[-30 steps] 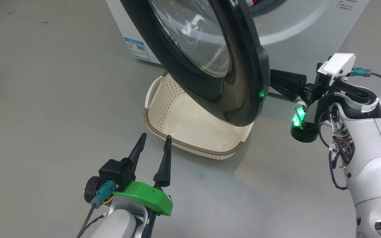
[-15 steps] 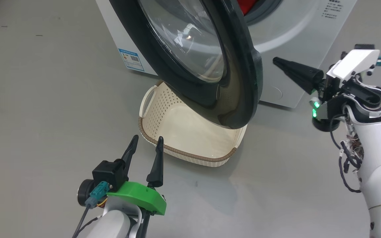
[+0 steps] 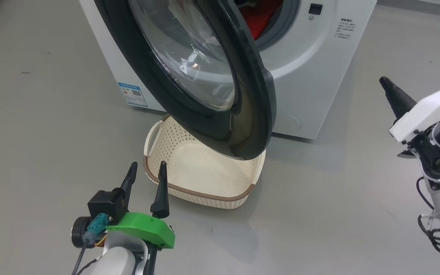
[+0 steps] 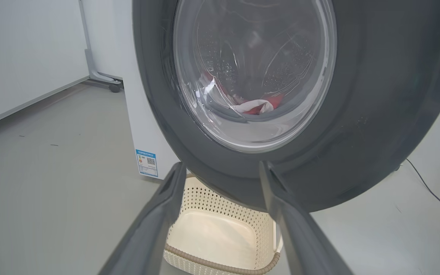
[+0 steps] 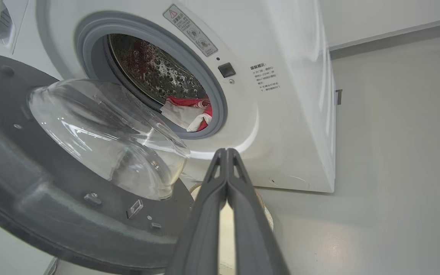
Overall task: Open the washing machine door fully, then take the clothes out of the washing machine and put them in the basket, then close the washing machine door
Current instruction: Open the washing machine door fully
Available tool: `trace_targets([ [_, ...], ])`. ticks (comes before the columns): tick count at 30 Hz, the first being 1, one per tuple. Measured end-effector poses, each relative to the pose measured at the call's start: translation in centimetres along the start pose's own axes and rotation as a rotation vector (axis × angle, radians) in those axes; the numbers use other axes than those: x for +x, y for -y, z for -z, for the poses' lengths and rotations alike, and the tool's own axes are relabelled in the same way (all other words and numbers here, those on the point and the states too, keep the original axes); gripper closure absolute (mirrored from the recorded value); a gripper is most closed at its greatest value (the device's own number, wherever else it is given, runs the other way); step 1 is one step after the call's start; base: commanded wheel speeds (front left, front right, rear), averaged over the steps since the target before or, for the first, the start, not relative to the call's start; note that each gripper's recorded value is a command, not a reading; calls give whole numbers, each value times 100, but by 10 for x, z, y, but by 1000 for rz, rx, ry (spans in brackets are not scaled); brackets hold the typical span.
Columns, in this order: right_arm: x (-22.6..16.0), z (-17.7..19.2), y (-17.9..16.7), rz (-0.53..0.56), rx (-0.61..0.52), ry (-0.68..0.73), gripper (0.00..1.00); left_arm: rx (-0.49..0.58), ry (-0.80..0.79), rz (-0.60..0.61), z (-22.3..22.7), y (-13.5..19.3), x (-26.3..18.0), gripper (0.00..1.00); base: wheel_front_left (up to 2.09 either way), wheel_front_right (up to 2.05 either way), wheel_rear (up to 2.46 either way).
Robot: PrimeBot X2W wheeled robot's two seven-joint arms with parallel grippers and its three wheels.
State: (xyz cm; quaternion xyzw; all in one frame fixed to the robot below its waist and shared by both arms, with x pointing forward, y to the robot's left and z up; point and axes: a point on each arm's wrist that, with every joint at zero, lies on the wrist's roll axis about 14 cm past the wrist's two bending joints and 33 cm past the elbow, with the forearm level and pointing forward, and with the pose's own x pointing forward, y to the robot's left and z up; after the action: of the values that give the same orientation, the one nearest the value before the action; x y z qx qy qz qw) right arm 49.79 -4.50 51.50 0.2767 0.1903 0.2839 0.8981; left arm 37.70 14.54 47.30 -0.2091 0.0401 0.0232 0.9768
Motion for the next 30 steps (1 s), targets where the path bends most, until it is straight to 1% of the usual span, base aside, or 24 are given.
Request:
trace_targets([
  [4,-21,3,-8,0,-134,78,100,1,8,-1,-2,0,-1,0,0,0,0],
  [7,-41,0,-2,30,-178,162,100,-2,12,3,-3,1,-1,0,0,0,0],
  [8,-41,0,-2,30,-178,162,100,-2,12,3,-3,1,-1,0,0,0,0],
  [12,-67,7,10,81,-207,230,100,5,11,17,-2,5,-3,0,0,0,0],
  [16,-91,15,19,129,-172,296,100,8,12,41,-1,13,-5,0,0,0,0],
  [19,-110,21,30,190,-149,337,100,9,13,62,-1,20,-7,0,0,0,0],
  [20,-115,24,33,206,-144,348,58,8,14,69,-1,23,-8,0,0,0,0],
  [21,-120,26,36,226,-144,354,5,8,14,73,-1,24,-9,0,0,0,0],
  [22,-125,28,39,242,-141,363,0,8,15,76,-2,25,-10,0,0,0,0],
  [25,-133,36,43,274,-118,374,0,6,18,80,-2,26,-12,0,0,0,0],
  [30,-136,47,43,285,-98,360,0,7,20,82,-2,27,-14,0,0,0,0],
])
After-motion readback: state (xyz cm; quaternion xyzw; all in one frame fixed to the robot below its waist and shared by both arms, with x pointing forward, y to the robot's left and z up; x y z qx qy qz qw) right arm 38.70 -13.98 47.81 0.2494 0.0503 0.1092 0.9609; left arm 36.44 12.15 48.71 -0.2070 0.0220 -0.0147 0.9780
